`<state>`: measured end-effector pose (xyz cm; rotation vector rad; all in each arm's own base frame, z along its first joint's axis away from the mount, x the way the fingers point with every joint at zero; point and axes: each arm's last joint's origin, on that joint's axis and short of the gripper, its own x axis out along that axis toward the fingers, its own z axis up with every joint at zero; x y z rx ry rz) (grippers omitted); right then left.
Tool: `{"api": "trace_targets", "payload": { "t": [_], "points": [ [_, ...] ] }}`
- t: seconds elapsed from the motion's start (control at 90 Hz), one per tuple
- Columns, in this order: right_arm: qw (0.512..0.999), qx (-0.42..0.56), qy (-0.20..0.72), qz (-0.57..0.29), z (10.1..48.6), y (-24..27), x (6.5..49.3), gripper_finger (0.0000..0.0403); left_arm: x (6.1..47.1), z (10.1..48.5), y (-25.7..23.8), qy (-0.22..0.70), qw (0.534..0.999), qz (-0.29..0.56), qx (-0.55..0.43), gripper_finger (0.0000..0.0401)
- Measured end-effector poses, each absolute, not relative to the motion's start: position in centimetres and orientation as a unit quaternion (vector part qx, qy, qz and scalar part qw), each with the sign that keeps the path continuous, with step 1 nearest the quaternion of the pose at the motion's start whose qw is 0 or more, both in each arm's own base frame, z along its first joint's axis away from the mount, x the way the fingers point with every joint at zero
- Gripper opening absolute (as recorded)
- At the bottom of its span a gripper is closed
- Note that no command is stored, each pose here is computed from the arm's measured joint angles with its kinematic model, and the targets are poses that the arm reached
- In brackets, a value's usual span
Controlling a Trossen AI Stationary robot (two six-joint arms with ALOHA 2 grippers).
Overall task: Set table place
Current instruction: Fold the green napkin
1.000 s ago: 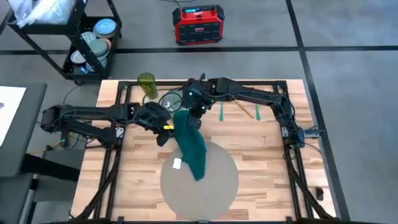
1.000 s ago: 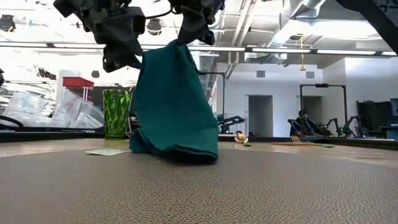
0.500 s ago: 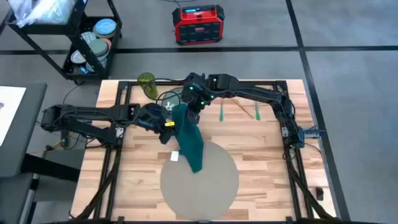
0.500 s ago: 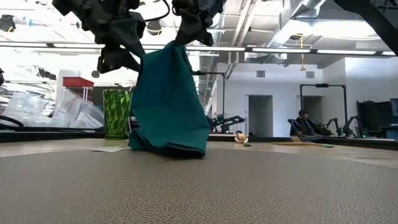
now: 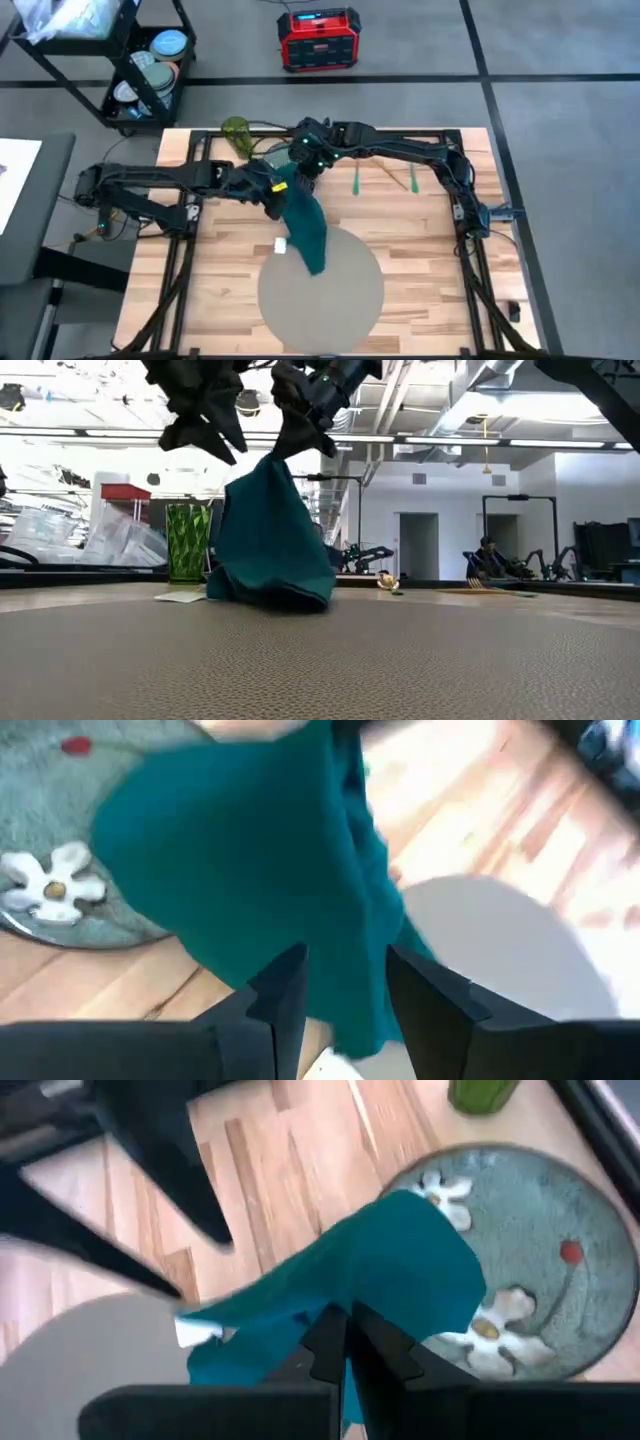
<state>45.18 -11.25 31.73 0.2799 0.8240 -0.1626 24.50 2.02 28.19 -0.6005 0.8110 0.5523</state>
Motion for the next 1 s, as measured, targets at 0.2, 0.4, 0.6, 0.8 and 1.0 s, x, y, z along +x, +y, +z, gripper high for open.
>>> {"api": "trace_targets", "payload": {
  "t": [0.2, 0.4, 0.6, 0.8, 1.0],
  "points": [
    [0.902, 0.139, 0.398, -0.09, 31.7, -12.4, 44.9, 0.0, 27.5, 27.1, 1.2, 0.412, 0.829, 0.266, -0.269, 0.0107],
    [0.904, 0.129, 0.396, -0.093, 31.7, -13.4, 44.6, 0.0, 28.2, 29.1, 1.6, 0.385, 0.826, 0.333, -0.241, 0.0107],
    [0.904, 0.129, 0.396, -0.094, 31.7, -14.4, 44.3, 0.0, 28.3, 29.3, 1.7, 0.379, 0.824, 0.349, -0.235, 0.0107],
    [0.907, 0.119, 0.396, -0.086, 31.7, -14.4, 44.3, 0.0, 29.2, 28.0, 1.7, 0.395, 0.816, 0.353, -0.233, 0.0107],
    [0.907, 0.115, 0.396, -0.084, 31.7, -14.4, 44.3, 0.0, 30.5, 25.9, 2.1, 0.427, 0.801, 0.356, -0.221, 0.0105]
  ]
}}
